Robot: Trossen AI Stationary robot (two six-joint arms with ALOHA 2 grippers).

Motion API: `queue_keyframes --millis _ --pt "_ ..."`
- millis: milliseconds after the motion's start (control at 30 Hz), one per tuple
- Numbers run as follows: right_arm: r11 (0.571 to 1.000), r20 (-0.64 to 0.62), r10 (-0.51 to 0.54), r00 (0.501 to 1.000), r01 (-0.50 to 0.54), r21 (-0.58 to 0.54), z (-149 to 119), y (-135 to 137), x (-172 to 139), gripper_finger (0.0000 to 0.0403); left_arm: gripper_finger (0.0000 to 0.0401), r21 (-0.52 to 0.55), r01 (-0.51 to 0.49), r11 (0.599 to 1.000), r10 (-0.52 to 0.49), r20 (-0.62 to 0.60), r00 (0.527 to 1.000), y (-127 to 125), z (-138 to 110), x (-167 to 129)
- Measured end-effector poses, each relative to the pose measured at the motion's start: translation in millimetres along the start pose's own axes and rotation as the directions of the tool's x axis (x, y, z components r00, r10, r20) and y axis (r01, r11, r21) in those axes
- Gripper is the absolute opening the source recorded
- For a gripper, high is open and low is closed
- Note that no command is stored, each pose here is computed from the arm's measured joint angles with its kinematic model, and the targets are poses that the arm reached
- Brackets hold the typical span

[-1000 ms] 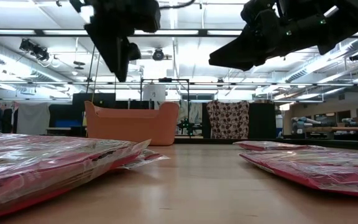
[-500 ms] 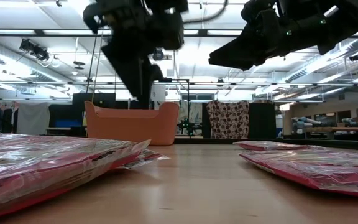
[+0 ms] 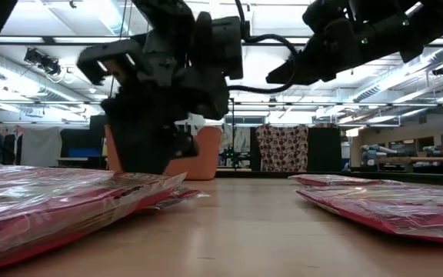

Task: Sort popcorn bags into baskets
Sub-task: Put the popcorn bag into the orange bin

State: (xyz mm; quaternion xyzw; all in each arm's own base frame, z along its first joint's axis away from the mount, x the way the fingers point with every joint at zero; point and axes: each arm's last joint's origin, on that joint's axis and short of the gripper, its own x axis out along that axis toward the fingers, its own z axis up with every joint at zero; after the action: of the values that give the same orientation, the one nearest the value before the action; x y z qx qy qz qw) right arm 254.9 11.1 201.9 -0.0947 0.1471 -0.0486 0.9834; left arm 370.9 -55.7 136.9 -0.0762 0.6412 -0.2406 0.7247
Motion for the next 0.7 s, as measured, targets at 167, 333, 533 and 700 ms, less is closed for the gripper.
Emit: queue_keyframes --millis 167,333,533,700 --pt "1.000 -0.002 -0.003 1.000 0.003 -0.014 -0.4 -0.1 0.5 0.0187 0.0163 0.022 0.034 0.999 -0.033 -0.027 0.999 -4.2 -0.8 7.7" --pt "1.000 0.004 -0.006 1.000 0.007 -0.020 0.0 -0.4 0.5 0.0187 0.0115 0.118 0.009 0.993 -0.001 -0.066 0.998 -13.4 -2.8 12.4" --pt "1.000 0.009 -0.010 1.000 0.011 -0.020 0.6 -0.7 0.5 0.0187 0.0014 0.139 0.022 0.990 -0.005 -0.124 0.992 -21.8 -8.1 14.4" --pt "0.999 0.008 -0.034 0.999 0.034 -0.019 0.7 -1.4 0.5 0.0187 0.0006 0.086 -0.045 0.995 0.062 -0.200 0.978 -25.0 -16.6 -4.2"
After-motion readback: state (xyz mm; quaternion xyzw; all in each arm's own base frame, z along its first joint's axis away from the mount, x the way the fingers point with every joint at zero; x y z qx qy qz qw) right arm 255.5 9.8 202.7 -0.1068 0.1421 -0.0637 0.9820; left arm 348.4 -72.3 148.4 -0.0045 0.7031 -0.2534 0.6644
